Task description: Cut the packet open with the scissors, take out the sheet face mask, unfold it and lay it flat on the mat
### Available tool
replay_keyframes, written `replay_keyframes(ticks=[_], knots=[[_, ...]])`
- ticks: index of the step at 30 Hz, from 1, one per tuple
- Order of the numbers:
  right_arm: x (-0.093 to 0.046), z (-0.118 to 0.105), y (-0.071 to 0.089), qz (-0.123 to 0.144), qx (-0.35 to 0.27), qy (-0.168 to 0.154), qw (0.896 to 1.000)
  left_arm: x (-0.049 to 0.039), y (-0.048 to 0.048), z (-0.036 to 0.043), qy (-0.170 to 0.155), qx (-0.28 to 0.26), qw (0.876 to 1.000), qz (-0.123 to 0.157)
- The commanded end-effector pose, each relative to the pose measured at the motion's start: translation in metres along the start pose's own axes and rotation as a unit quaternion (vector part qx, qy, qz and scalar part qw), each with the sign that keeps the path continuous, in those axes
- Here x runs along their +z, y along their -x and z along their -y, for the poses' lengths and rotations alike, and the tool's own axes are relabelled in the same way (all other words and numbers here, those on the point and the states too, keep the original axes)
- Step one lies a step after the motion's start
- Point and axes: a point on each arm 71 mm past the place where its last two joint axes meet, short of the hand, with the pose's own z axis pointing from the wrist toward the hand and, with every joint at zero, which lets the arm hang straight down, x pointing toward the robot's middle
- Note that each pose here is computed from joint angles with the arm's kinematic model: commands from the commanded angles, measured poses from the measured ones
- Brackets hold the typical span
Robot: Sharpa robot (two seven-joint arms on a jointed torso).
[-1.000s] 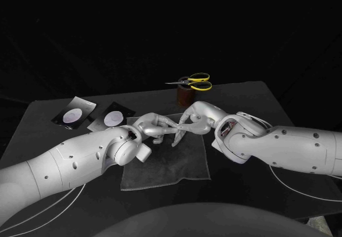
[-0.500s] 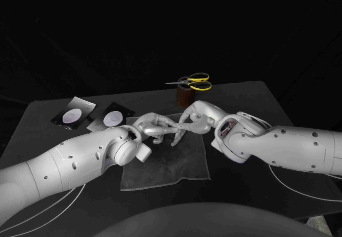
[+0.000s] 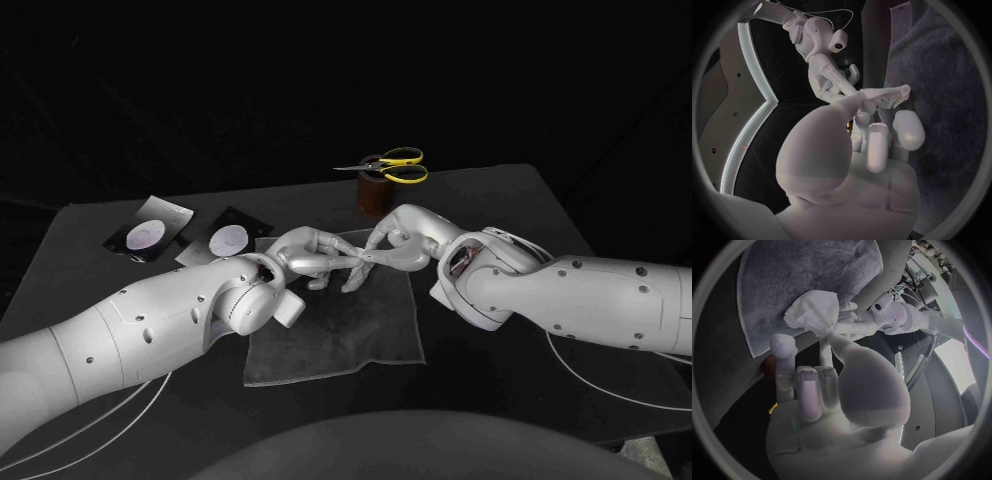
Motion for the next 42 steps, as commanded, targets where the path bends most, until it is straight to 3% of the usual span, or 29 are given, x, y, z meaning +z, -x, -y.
replay_keyframes(ticks=[1,22,42], knots=[[-0.001,0.001,0.0,-0.003,0.011,-0.001,1.0,0.0,0.0008,0.0026,-0.011,-0.003,1.0,0.004],[-0.004,0.007,0.005,0.01,0.035,-0.015,0.999,-0.0006,0.0013,0.0015,-0.006,-0.003,1.0,0.001],[-0.005,0.001,0.001,0.001,0.052,-0.01,0.999,0.005,-0.0091,0.0023,0.007,-0.01,1.0,-0.021]])
